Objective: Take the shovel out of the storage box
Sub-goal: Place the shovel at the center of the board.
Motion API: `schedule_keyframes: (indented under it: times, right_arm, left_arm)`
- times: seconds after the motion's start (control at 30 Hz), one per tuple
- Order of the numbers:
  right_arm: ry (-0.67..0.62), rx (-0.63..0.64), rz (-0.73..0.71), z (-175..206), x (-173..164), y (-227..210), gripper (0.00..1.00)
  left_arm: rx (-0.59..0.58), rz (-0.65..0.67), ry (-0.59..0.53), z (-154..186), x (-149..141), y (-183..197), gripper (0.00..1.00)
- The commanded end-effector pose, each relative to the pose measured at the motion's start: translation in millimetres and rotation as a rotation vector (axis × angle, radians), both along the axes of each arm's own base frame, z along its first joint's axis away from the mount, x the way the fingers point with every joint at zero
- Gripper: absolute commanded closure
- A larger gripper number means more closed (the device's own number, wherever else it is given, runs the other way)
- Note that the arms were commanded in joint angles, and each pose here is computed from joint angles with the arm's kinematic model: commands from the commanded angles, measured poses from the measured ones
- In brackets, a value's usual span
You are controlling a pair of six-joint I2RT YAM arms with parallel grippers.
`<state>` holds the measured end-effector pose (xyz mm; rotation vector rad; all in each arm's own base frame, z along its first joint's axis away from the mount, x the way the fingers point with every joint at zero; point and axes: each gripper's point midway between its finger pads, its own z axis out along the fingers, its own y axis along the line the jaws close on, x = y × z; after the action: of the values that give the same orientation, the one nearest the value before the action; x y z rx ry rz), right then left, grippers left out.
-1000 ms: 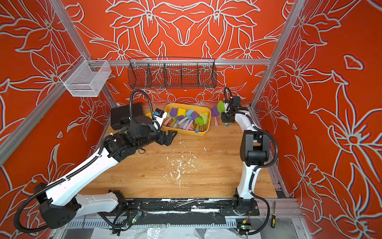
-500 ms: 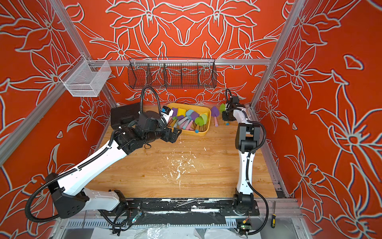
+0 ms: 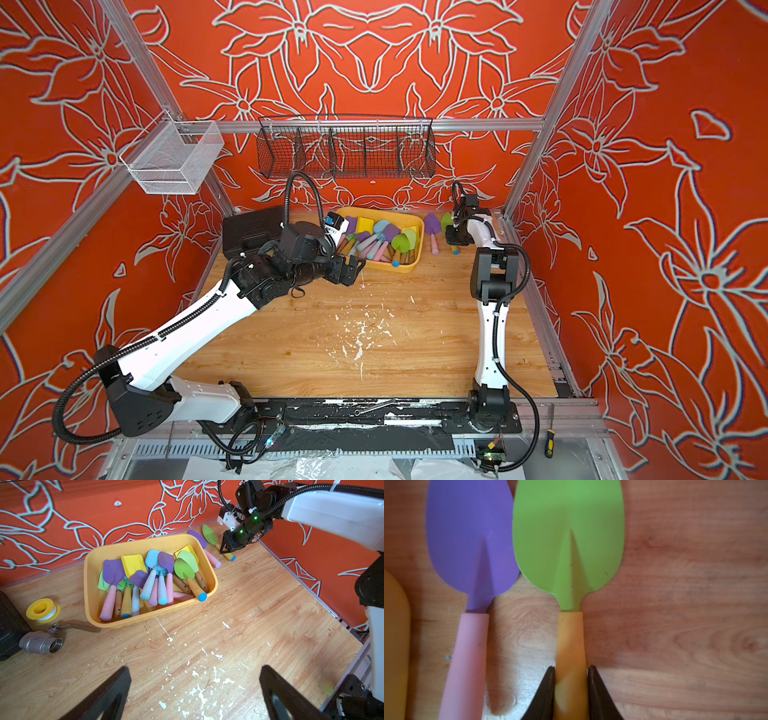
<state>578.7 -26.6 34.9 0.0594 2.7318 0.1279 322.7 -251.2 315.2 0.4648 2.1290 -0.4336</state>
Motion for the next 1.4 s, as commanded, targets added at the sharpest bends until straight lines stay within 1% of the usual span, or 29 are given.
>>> schedule_keyframes:
  times: [0.0,0.1,0.27,0.4,0.47,0.57,0.63,0.67,0.73,0.8,0.9,1.03,1.1,1.23,1.3,1.37]
  right_arm:
    - [0.043,-0.015,-0.017,-9,-9,-6,0.84]
    - [0.043,-0.027,-0.02,-9,-10,-9,0.67]
    - [0.037,-0.035,-0.02,-8,-8,-10,0.53]
    - [0.019,-0.038,-0.024,1,-5,-11,0.43]
    - [-0.001,-0.037,-0.029,12,-3,-12,0.38]
    - [-0.041,-0.028,-0.032,33,1,-10,0.34]
    - [-0.065,-0.023,-0.048,50,2,-10,0.26]
    - [-0.078,-0.009,-0.061,61,3,-9,0.24]
    - [-0.09,0.025,-0.079,80,1,-5,0.24]
    - [-0.096,0.068,-0.129,102,-3,-1,0.24]
    - [-0.063,0.177,-0.215,129,-19,10,0.27]
    - [0.057,0.384,-0.286,150,-53,49,0.32]
    - [0.108,0.452,-0.272,156,-68,77,0.35]
    - [0.185,0.472,-0.203,159,-98,130,0.37]
    - [0.239,0.466,-0.184,152,-110,151,0.38]
    - [0.283,0.435,-0.174,142,-119,165,0.39]
  left_arm:
    - [-0.001,0.018,0.006,2,1,4,0.03]
    - [0.003,0.019,0.008,0,0,4,0.03]
    - [0.002,0.02,0.012,-1,-1,5,0.03]
    - [-0.001,0.02,0.007,1,-3,7,0.03]
    - [-0.002,0.024,0.004,2,-3,8,0.03]
    - [-0.008,0.028,-0.004,5,-4,10,0.03]
    - [-0.013,0.034,-0.012,8,-5,11,0.03]
    - [-0.015,0.034,-0.015,9,-5,11,0.03]
    - [-0.02,0.021,-0.022,12,-7,11,0.03]
    - [-0.018,0.029,-0.031,13,-6,13,0.03]
    - [-0.012,0.053,-0.052,17,-5,19,0.03]
    - [-0.017,0.064,-0.076,21,-6,26,0.03]
    - [-0.02,0.071,-0.084,21,-8,30,0.03]
    - [-0.02,0.083,-0.1,19,-12,39,0.03]
    - [-0.021,0.085,-0.108,19,-15,42,0.03]
    - [-0.019,0.087,-0.109,18,-17,45,0.03]
